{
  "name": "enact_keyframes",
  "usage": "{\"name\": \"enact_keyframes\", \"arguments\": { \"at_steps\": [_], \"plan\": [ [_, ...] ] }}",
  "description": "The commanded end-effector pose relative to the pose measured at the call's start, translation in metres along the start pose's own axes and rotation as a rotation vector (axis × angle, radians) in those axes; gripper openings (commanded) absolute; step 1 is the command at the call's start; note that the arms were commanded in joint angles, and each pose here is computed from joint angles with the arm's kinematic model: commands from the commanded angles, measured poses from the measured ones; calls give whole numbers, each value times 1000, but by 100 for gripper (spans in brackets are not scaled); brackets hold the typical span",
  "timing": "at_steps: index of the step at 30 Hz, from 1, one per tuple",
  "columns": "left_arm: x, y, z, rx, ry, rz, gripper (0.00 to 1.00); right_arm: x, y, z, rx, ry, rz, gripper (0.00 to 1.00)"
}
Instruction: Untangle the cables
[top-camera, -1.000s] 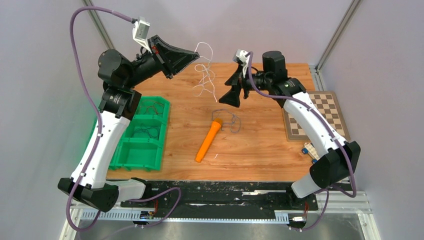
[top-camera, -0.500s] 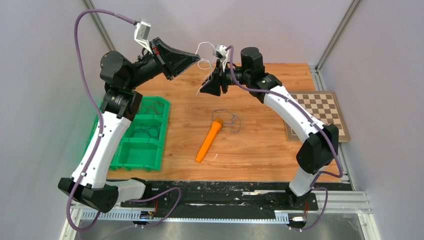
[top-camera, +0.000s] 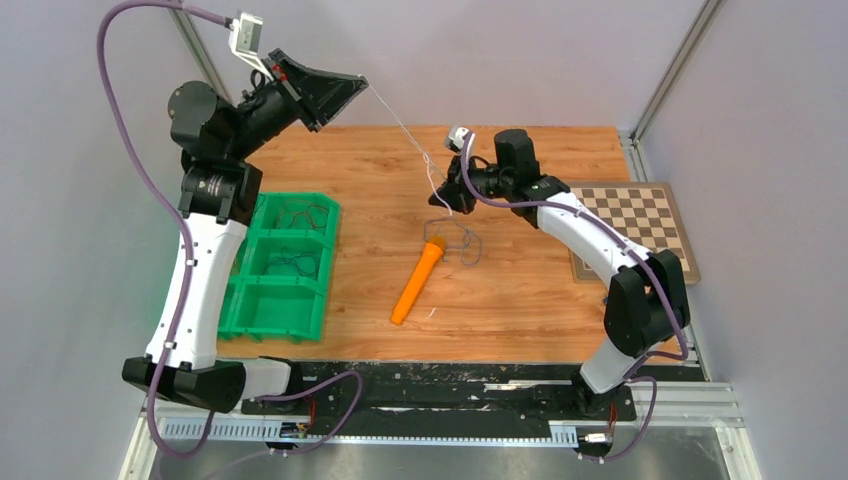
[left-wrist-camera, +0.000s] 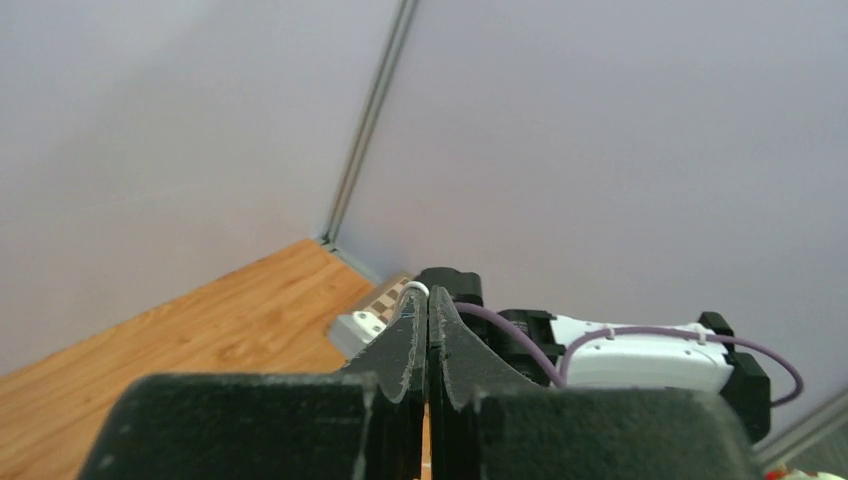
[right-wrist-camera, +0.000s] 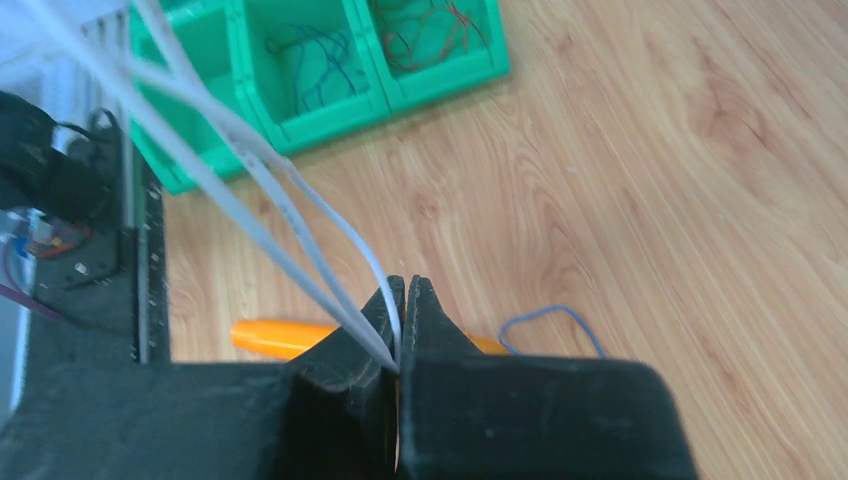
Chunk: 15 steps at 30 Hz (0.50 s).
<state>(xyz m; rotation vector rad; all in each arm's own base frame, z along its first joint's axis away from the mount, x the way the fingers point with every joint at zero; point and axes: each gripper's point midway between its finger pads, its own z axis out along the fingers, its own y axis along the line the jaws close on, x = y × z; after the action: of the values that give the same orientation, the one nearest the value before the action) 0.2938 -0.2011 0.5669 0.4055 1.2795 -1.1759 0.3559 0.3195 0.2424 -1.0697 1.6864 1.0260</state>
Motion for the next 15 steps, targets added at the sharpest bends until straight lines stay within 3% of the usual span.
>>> {"name": "enact_keyframes", "arguments": {
  "at_steps": [1, 6, 15],
  "plan": [
    [-86, -41, -19, 34, -231, 203, 0, 72, -29, -21, 118, 169, -4, 0],
    [-96, -33, -27, -3, -240, 236, 0, 87, -36, -33, 130, 211, 19, 0],
    [-49, -12, -69, -136, -116, 320, 0, 5, -4, -34, 8, 72, -46, 0]
  ]
}}
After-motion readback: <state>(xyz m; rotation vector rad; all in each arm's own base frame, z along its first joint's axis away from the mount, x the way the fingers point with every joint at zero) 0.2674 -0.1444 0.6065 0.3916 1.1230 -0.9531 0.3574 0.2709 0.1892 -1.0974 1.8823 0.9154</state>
